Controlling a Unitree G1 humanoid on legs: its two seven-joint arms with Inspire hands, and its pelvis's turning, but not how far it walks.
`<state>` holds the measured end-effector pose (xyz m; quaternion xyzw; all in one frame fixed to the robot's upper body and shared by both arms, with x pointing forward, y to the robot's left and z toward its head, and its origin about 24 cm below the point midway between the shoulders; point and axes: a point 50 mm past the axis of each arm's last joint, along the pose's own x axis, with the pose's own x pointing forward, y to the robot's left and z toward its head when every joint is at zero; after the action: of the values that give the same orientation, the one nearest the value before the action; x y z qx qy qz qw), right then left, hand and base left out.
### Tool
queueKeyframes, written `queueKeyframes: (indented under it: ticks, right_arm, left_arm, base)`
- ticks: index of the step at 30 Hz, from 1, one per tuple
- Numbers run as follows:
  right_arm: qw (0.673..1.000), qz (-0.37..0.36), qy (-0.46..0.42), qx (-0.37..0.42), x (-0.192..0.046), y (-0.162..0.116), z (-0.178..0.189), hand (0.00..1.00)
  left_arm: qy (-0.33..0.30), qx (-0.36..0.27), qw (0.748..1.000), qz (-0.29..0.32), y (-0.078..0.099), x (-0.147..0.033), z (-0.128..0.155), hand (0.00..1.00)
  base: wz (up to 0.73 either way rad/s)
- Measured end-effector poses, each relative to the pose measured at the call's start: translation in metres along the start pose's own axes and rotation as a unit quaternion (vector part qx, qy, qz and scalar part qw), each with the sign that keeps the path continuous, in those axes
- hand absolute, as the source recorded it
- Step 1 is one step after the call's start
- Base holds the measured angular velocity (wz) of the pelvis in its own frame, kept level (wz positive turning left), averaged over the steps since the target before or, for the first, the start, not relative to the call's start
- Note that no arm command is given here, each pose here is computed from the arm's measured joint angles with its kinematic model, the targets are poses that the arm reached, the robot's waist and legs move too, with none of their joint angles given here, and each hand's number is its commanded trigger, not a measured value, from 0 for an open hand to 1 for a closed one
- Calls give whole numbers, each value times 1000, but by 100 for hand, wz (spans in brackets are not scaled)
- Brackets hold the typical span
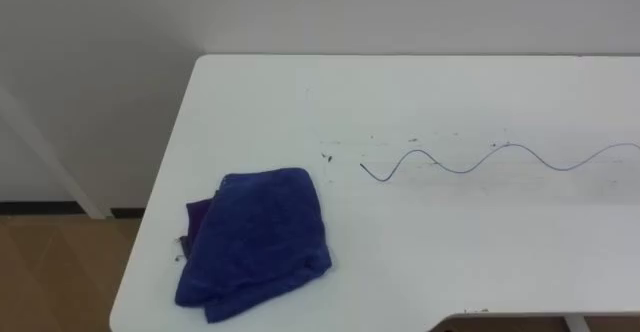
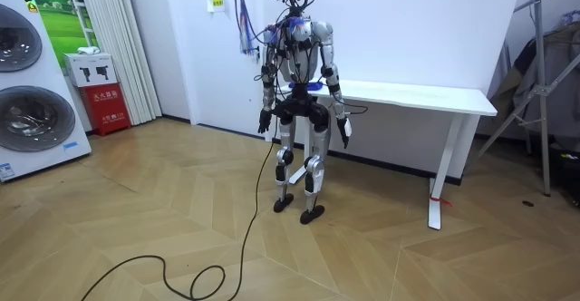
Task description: Wipe table
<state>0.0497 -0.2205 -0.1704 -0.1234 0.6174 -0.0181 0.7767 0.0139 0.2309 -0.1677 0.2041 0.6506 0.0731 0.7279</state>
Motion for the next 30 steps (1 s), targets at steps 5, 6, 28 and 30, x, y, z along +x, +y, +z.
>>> queueKeyframes:
  ticks: [5, 6, 28, 30]
  right_arm:
    - [1000, 1, -1, 0, 0, 0, 1, 0]
    - [1000, 4, -1, 0, 0, 0, 1, 0]
    - [954, -39, 117, 273, -9, -20, -59, 0]
    - [934, -71, 138, 321, -13, -36, -68, 0]
  left_arm:
    - [0, 1, 1000, 1, 0, 0, 0, 0]
    - [-1, 1, 1000, 1, 0, 0, 0, 0]
    - [51, -70, 996, 23, 16, 0, -25, 0]
    - [60, -92, 993, 37, 26, 1, -29, 0]
  base:
    - [0]
    - [0]
    - [0]
    - [4]
